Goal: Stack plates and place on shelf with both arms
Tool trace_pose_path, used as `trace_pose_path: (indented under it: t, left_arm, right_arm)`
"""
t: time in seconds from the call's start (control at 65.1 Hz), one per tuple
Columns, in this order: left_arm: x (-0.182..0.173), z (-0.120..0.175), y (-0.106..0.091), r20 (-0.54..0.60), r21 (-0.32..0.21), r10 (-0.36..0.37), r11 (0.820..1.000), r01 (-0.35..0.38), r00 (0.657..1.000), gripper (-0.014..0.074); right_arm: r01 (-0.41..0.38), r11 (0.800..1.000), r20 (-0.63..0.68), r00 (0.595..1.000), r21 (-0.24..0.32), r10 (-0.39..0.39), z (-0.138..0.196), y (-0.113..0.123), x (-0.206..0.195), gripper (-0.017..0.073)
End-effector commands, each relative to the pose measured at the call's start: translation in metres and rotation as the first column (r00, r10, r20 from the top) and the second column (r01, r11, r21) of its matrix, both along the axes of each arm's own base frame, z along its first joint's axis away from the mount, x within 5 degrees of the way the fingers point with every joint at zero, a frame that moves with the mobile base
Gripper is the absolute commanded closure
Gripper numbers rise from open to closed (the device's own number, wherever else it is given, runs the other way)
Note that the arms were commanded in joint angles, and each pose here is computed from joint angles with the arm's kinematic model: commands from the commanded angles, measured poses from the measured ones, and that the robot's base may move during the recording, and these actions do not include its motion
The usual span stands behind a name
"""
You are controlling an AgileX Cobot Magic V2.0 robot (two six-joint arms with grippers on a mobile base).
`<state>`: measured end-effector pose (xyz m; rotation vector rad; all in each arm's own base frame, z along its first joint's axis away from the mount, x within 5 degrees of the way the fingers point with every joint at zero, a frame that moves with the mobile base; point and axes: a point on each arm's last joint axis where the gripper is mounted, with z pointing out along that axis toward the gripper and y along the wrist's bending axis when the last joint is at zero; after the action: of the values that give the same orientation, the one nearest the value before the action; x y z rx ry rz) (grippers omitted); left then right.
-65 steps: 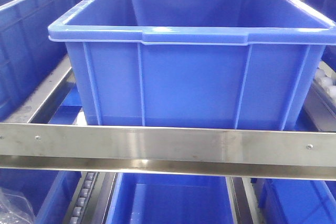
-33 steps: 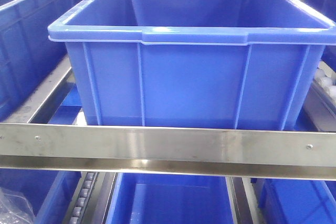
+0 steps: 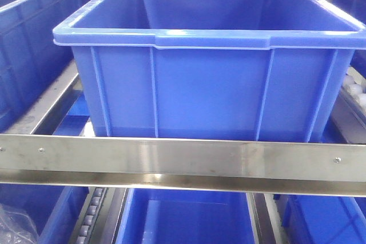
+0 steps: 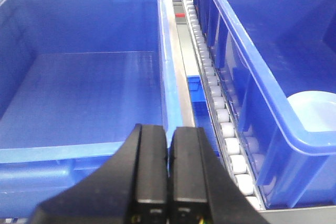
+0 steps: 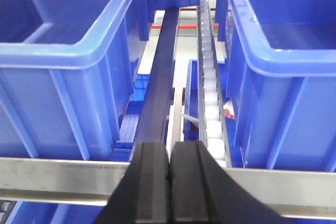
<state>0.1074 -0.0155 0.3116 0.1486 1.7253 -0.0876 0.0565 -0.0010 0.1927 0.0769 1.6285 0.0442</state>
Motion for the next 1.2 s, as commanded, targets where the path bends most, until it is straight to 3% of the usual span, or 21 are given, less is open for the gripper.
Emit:
trace_pose_path:
  t: [0.0,0.108,0.968,1.183]
  left_arm:
    - [0.001,0.016,0.0,0.098,-0.022,0.006,1.0,-0.004,0.995,0.0512]
    - [0.001,0.016,0.0,0.098,-0.022,0.006,1.0,-0.004,0.995,0.0512]
    - [-0.001,0.014,0.001,0.1,-0.023,0.007,1.0,-0.004,0.995,0.0512]
    - [-0.018,-0.001,0.004,0.248,-0.055,0.022,0.998,-0.008,0.969,0.0512]
  right_arm:
    - [0.007,1.0,0.111,0.994,-0.012,-0.006,0.009,0.0,-0.001,0.0511]
    - [0.007,0.999,0.087,0.996,-0.032,-0.005,0.007,0.0,-0.001,0.0511]
    - [0.005,1.0,0.086,0.996,-0.018,-0.004,0.007,0.0,-0.001,0.0511]
    - [0.005,1.0,0.086,0.996,-0.018,-0.004,0.007,0.0,-0.001,0.0511]
